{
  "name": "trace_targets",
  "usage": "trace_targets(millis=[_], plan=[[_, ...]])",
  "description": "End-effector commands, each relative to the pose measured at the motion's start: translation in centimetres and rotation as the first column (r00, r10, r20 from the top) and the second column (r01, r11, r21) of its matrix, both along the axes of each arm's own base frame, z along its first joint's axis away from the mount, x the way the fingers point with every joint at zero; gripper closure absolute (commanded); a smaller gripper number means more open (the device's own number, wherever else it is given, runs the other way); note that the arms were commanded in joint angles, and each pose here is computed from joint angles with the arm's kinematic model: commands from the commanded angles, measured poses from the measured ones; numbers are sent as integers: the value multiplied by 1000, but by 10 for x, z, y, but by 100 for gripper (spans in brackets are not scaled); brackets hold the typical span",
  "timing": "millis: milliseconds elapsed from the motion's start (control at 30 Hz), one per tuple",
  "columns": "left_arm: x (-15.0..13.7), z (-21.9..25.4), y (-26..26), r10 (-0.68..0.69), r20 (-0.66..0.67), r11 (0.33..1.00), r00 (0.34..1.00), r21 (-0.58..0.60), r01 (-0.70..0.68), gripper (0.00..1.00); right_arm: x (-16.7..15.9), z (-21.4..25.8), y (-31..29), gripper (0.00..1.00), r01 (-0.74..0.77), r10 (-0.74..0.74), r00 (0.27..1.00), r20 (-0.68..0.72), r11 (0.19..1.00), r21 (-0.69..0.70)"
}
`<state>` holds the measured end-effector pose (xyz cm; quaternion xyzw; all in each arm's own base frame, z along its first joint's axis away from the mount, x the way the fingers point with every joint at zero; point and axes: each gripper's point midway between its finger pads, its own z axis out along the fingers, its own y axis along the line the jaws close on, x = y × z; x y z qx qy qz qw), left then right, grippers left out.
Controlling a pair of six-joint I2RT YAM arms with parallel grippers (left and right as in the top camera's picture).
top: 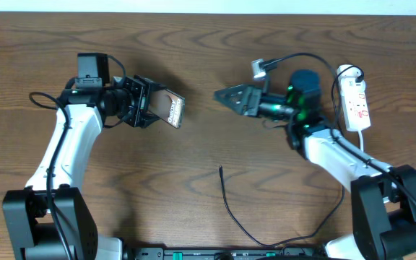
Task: Plug charger to phone and switch on socket
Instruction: 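Move the right gripper toward the phone held by the left gripper, then grasp the phone's edge with the right gripper beside the left gripper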
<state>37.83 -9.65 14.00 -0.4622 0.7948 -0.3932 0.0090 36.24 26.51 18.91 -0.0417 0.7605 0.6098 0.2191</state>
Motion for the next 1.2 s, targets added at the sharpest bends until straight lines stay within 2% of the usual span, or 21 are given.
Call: trace_targets(millis=[0,100,333,633,833,1167], plan=[[1,0,6,49,-6,996,999,72,-48,93,8,-13,16,7,97,-97,995,6,993,-68],[-1,-6,7,67,-24,991,997,118,-64,93,4,-33,29,7,157,-164,986,-33,976,-152],[-5,-9,3,81,-54,989,995,125,-74,93,-6,-50,50,7,226,-237,971,-17,943,-243],[-13,-13,-1,101,-105,988,989,130,-87,93,-19,-48,73,9,254,-253,967,36,933,-254],[-22,-17,-9,109,-154,986,982,140,-88,93,-24,-48,78,16,241,-240,970,35,937,-255],[-26,-17,-24,83,-163,989,983,133,-61,93,-33,-54,83,26,227,-244,969,-36,939,-258]])
